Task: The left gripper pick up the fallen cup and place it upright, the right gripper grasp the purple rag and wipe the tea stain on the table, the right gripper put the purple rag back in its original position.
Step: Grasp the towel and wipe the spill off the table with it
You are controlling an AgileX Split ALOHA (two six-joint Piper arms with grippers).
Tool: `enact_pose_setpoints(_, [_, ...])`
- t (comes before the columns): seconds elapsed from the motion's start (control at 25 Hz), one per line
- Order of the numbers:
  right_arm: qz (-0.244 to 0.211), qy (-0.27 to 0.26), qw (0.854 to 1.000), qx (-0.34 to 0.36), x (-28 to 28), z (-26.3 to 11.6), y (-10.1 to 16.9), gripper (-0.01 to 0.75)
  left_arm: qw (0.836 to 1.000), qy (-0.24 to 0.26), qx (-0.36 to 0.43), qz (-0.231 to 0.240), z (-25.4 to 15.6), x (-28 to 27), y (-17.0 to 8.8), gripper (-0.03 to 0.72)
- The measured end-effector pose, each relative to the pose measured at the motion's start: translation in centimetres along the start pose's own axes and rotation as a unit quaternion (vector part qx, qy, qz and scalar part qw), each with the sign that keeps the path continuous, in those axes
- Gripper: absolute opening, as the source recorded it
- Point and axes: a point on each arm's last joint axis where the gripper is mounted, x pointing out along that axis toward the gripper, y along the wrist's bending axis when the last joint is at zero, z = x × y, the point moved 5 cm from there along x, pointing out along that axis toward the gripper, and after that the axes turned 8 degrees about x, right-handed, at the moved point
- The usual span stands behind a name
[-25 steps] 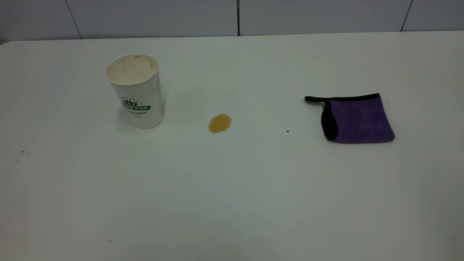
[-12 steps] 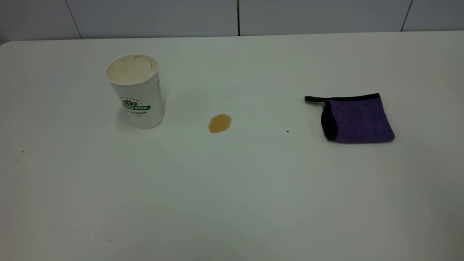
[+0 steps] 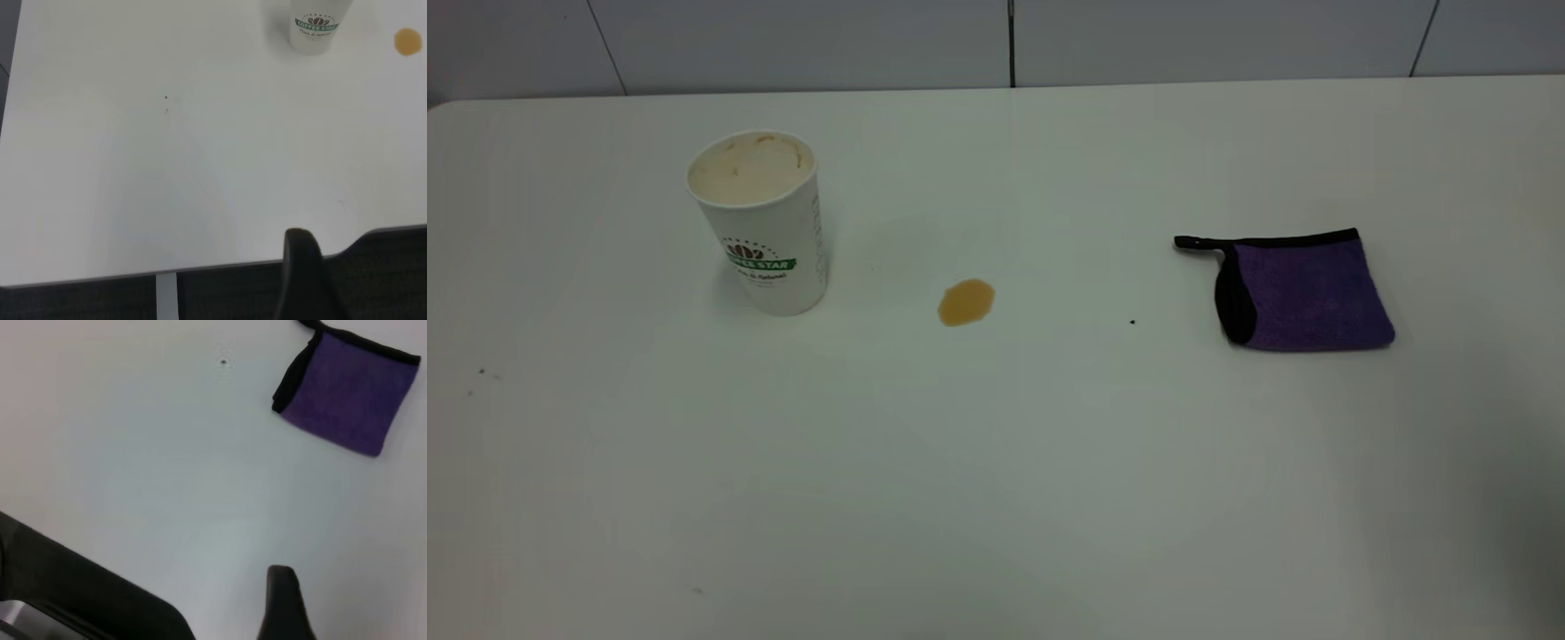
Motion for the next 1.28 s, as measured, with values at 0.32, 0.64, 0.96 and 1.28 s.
enact_pose_setpoints(0.32, [-0.013,0.068,0.997,0.024,10.9,3.4,-4.4,0.575,1.000,0.000,0.000,0.000,0.0,0.0,0.0,0.470])
enact_pose_setpoints(0.64, [-0.015,0.097,0.995,0.021,20.3,5.1,-7.1,0.575,1.000,0.000,0.000,0.000,0.0,0.0,0.0,0.470])
enact_pose_setpoints(0.96, [-0.024,0.106,0.993,-0.056,26.4,5.6,-7.3,0.575,1.000,0.000,0.000,0.000,0.0,0.0,0.0,0.470])
enact_pose_setpoints(1.28, [-0.033,0.128,0.989,-0.068,29.9,3.2,-7.5,0.575,1.000,0.000,0.000,0.000,0.0,0.0,0.0,0.470])
